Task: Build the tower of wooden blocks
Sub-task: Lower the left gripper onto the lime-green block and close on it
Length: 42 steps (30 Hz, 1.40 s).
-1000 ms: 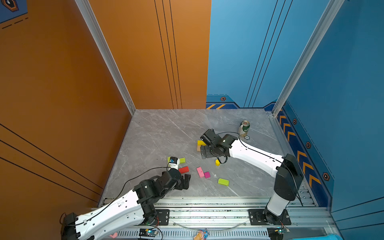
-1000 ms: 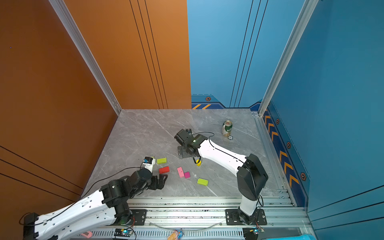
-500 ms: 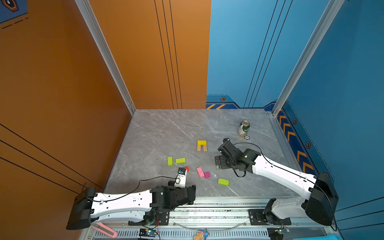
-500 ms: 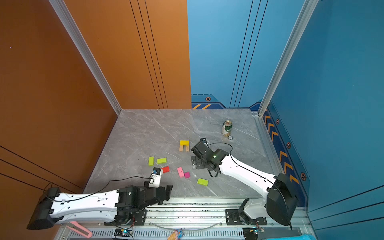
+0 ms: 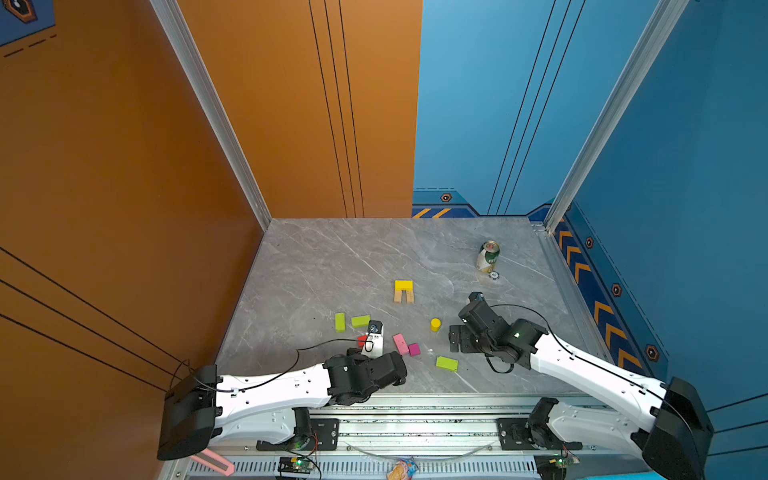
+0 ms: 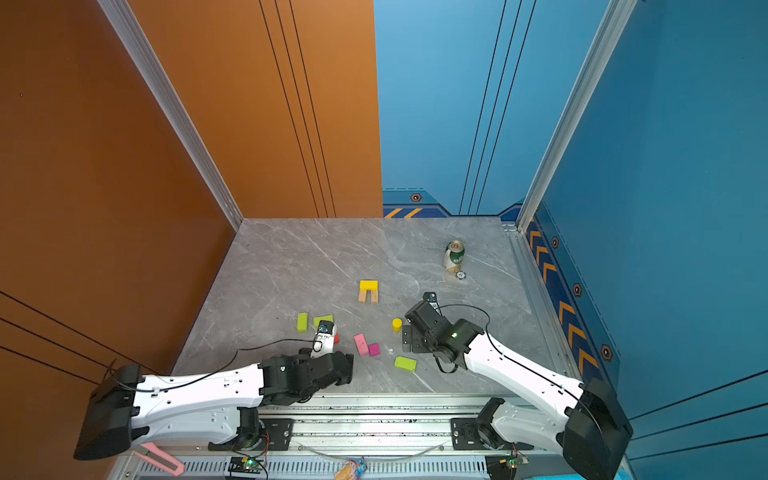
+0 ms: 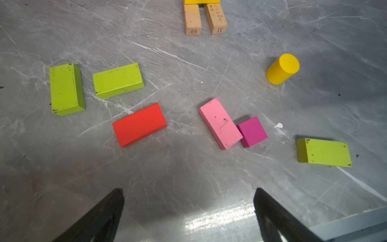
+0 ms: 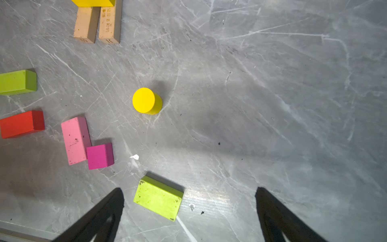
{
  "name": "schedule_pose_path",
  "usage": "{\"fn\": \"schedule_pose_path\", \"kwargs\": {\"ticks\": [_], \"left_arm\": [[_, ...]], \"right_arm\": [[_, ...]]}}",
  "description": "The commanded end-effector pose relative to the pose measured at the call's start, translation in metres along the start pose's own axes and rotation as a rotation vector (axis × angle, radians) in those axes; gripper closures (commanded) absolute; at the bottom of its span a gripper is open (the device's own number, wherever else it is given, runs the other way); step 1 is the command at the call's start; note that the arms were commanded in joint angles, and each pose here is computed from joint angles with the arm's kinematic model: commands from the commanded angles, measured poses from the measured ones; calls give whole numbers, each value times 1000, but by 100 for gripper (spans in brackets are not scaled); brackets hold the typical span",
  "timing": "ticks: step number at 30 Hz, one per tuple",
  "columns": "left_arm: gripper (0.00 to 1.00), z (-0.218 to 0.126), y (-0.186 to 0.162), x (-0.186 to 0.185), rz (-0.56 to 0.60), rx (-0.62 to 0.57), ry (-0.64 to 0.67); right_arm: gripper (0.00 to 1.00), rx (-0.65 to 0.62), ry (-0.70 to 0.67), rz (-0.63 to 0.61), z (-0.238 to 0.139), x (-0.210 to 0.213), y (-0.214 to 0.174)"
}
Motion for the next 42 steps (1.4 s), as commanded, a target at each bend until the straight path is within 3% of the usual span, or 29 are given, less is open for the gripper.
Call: {"fn": "schedule_pose_path", "kwargs": {"ticks": [1, 7, 19, 32, 42], "left_arm": [[2, 14, 8, -3, 14, 28, -56], [2, 34, 18, 7, 11, 65, -36], [2, 56, 45, 51, -36, 122, 168], [2, 84, 50, 59, -134, 146, 202], [1, 102, 57, 62, -146, 163, 239]], "right_arm": [[1, -15, -28, 69, -4, -11, -3], [2, 3, -48, 102, -6, -17, -11], [0, 4, -1, 56, -10, 8, 7], [0, -32, 142, -62, -36, 50, 19], [0, -63, 150, -71, -43, 45, 27]]}}
Point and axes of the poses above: each gripper's point midway between its finger pads, its own z axis out along the fingers, its own x axis along the line the jaws close on, y = z × x, the point moved 2 cm from there along -z, back along the fingers
